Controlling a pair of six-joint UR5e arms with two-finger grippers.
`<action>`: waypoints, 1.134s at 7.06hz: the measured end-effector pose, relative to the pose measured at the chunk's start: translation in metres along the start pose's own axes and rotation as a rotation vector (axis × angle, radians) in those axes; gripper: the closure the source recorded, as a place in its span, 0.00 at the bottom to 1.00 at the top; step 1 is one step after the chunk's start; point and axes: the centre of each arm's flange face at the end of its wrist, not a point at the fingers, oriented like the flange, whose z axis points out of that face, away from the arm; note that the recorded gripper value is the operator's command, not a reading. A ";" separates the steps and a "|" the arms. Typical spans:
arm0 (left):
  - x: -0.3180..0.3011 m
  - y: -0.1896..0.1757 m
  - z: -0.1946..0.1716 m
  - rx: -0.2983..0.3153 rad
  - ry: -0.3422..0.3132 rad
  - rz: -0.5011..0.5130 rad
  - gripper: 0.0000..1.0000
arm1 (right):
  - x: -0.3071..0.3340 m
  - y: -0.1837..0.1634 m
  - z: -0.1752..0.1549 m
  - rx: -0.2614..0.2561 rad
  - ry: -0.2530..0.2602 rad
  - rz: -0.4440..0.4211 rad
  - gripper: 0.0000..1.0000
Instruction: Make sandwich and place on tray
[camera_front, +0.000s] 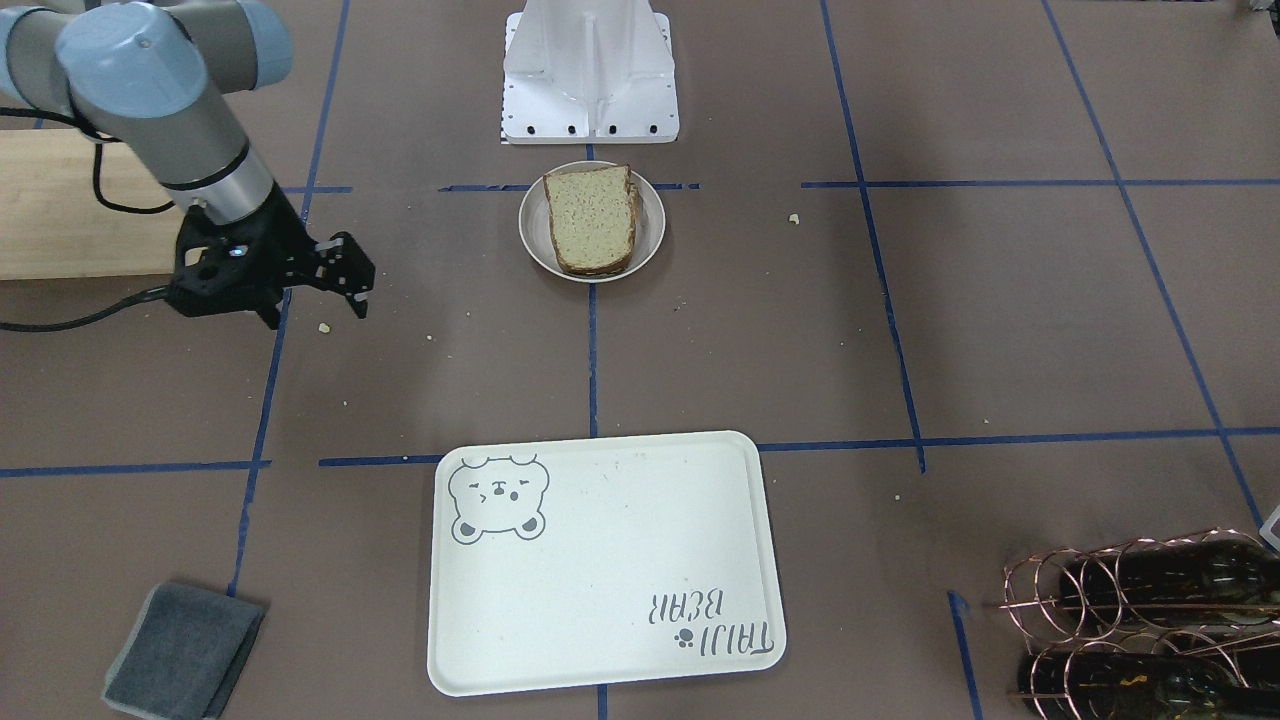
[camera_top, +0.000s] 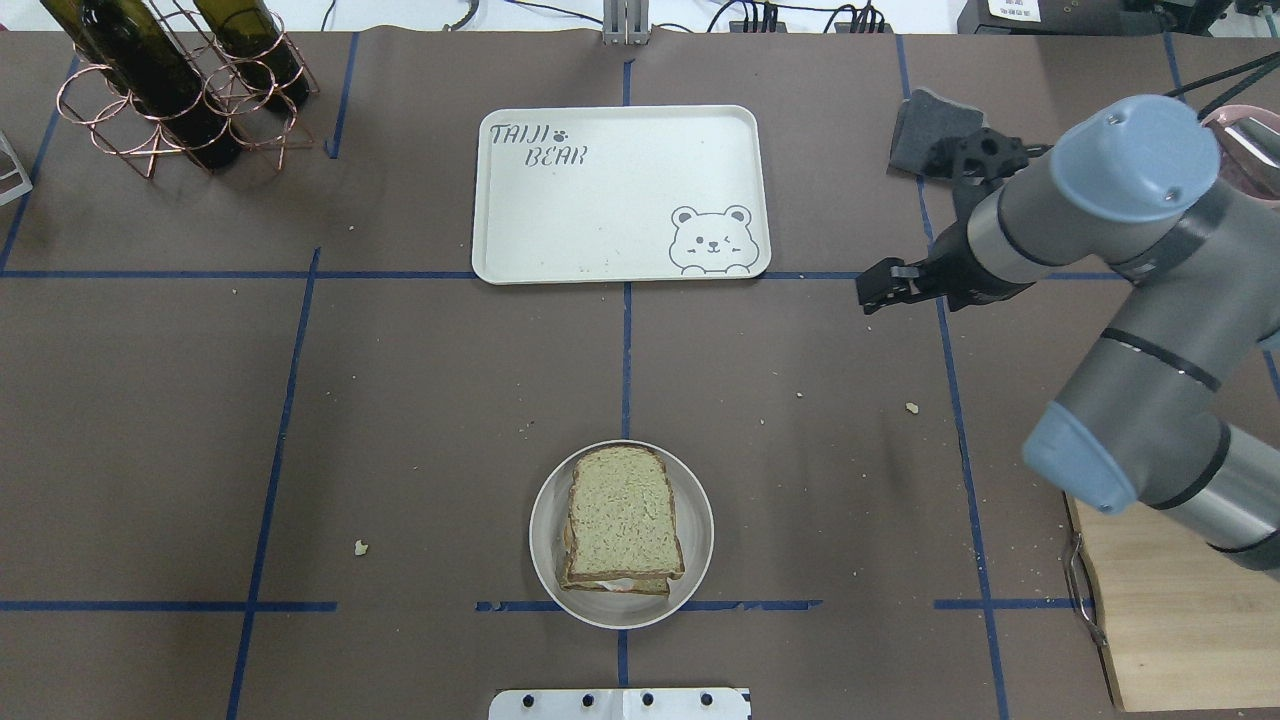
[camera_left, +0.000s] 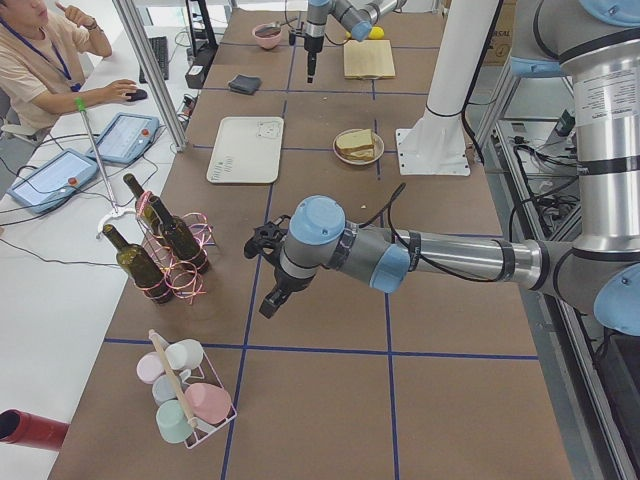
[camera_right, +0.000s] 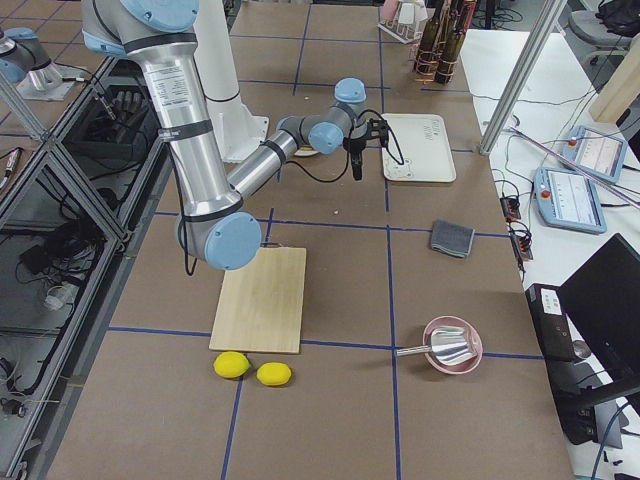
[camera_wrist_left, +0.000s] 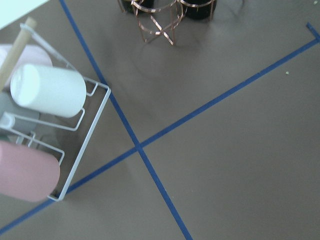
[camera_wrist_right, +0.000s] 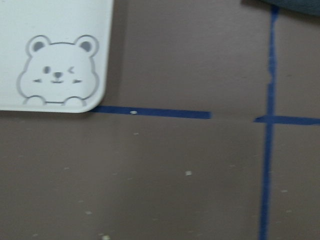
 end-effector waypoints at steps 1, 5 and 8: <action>0.001 -0.013 -0.003 0.084 -0.015 0.082 0.00 | 0.065 -0.006 -0.008 -0.007 0.048 -0.026 0.00; 0.102 -0.082 0.022 0.191 0.220 -0.035 0.00 | 0.341 0.054 -0.079 -0.078 0.113 -0.161 0.00; 0.249 -0.131 0.071 0.124 0.459 -0.122 0.00 | 0.420 0.118 -0.096 -0.103 0.111 -0.076 0.00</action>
